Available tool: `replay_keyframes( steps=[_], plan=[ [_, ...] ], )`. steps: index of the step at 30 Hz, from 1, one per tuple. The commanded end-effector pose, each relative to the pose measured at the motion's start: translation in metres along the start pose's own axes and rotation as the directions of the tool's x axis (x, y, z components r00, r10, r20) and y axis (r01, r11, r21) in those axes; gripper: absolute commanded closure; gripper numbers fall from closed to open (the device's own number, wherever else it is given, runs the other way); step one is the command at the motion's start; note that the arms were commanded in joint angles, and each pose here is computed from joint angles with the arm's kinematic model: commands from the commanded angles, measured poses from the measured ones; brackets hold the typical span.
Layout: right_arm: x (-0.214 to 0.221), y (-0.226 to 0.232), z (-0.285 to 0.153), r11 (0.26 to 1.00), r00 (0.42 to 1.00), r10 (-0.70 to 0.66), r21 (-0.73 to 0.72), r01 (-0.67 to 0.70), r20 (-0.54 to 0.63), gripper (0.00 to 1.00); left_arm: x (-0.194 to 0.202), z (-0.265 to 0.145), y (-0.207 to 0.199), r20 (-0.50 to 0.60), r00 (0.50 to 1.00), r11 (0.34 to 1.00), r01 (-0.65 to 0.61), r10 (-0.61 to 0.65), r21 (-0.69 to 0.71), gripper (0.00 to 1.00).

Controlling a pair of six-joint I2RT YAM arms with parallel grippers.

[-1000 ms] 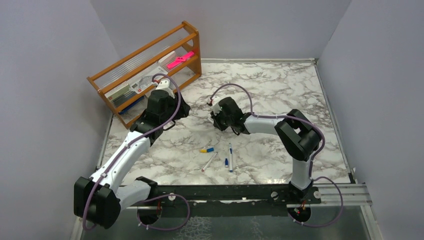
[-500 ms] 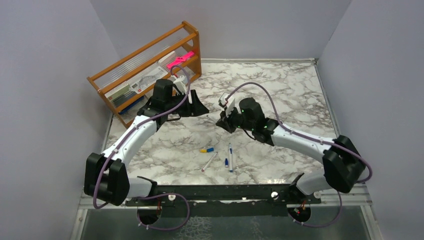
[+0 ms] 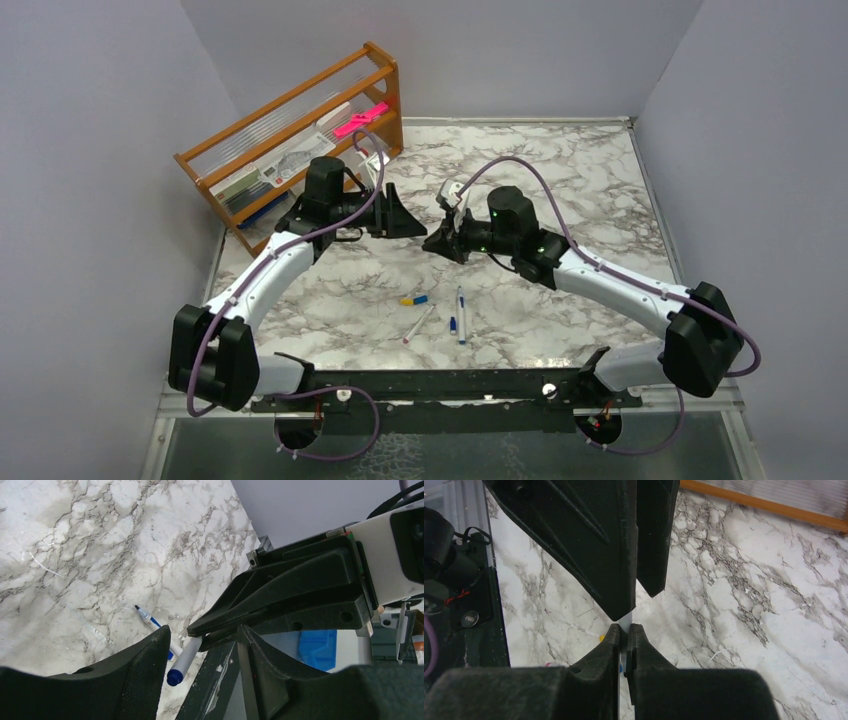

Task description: Insert the pens into the pen caps

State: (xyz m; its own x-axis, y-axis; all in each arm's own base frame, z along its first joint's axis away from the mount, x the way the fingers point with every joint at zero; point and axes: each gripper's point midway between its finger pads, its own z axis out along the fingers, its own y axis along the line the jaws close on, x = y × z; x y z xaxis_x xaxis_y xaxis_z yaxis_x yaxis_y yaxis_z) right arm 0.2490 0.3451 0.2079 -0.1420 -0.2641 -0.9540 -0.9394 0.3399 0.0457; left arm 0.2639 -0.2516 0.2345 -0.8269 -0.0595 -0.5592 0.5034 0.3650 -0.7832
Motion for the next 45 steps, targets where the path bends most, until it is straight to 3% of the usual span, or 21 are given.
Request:
replay_keyframes(
  steps=[1,9,16,20,21,23,25,27,28,30,32,34,37,39,42,45],
  plan=[
    [-0.021,0.005,-0.004,0.999,0.999,-0.026,-0.017,0.027,0.038,0.99,0.011,-0.009,-0.016,-0.025,0.998,0.996,-0.054,0.056,0.072,0.47],
    [-0.025,-0.002,-0.004,0.999,0.999,-0.033,0.017,0.033,0.039,0.99,0.022,-0.015,-0.014,-0.05,0.995,0.994,-0.089,0.092,0.061,0.61],
    [-0.025,-0.002,-0.004,0.999,0.999,-0.031,0.024,0.03,0.042,0.99,0.023,-0.015,-0.013,-0.045,0.993,0.993,-0.107,0.11,0.054,1.0],
    [-0.027,-0.007,-0.006,0.998,0.998,-0.013,0.059,0.01,0.061,0.99,0.017,-0.018,-0.017,-0.008,0.987,0.986,-0.161,0.162,0.053,1.0],
    [-0.031,-0.01,-0.007,0.997,0.997,0.003,0.082,-0.01,0.081,0.95,0.013,-0.019,-0.018,0.018,0.983,0.982,-0.184,0.183,0.038,1.0],
    [-0.043,-0.014,-0.013,0.99,0.987,0.046,0.124,-0.065,0.152,0.7,-0.001,-0.023,-0.015,0.097,0.966,0.971,-0.236,0.238,-0.032,1.0],
    [-0.058,-0.022,-0.024,0.965,0.957,0.135,0.184,-0.185,0.257,0.57,-0.016,-0.03,-0.012,0.188,0.933,0.95,-0.288,0.306,-0.118,1.0],
    [-0.064,-0.03,-0.032,0.925,0.912,0.224,0.22,-0.31,0.344,0.53,-0.03,-0.039,-0.017,0.29,0.875,0.921,-0.349,0.387,-0.175,1.0],
    [-0.066,-0.032,-0.035,0.903,0.884,0.27,0.218,-0.37,0.381,0.47,-0.041,-0.046,-0.023,0.359,0.821,0.896,-0.395,0.443,-0.202,1.0],
    [-0.067,-0.03,-0.037,0.859,0.821,0.377,0.17,-0.483,0.428,0.44,-0.05,-0.062,-0.034,0.472,0.719,0.86,-0.447,0.51,-0.248,1.0],
    [-0.07,-0.023,-0.037,0.799,0.732,0.499,0.08,-0.595,0.464,0.46,-0.056,-0.082,-0.048,0.567,0.596,0.817,-0.486,0.569,-0.309,1.0],
    [-0.069,-0.012,-0.038,0.715,0.608,0.626,-0.049,-0.697,0.489,0.48,-0.059,-0.095,-0.052,0.606,0.522,0.792,-0.495,0.6,-0.357,1.0],
    [-0.082,0.003,-0.05,0.569,0.379,0.774,-0.297,-0.767,0.506,0.47,-0.059,-0.1,-0.06,0.617,0.482,0.77,-0.521,0.622,-0.368,1.0],
    [-0.091,0.007,-0.054,0.508,0.287,0.822,-0.408,-0.758,0.492,0.45,-0.056,-0.101,-0.069,0.63,0.462,0.759,-0.551,0.624,-0.348,1.0],
    [-0.1,0.009,-0.049,0.423,0.207,0.874,-0.48,-0.768,0.44,0.4,-0.053,-0.104,-0.08,0.655,0.412,0.735,-0.584,0.633,-0.344,1.0],
    [-0.116,0.012,-0.044,0.438,0.205,0.87,-0.514,-0.738,0.448,0.35,-0.051,-0.105,-0.08,0.661,0.383,0.723,-0.585,0.645,-0.367,1.0]
  ],
)
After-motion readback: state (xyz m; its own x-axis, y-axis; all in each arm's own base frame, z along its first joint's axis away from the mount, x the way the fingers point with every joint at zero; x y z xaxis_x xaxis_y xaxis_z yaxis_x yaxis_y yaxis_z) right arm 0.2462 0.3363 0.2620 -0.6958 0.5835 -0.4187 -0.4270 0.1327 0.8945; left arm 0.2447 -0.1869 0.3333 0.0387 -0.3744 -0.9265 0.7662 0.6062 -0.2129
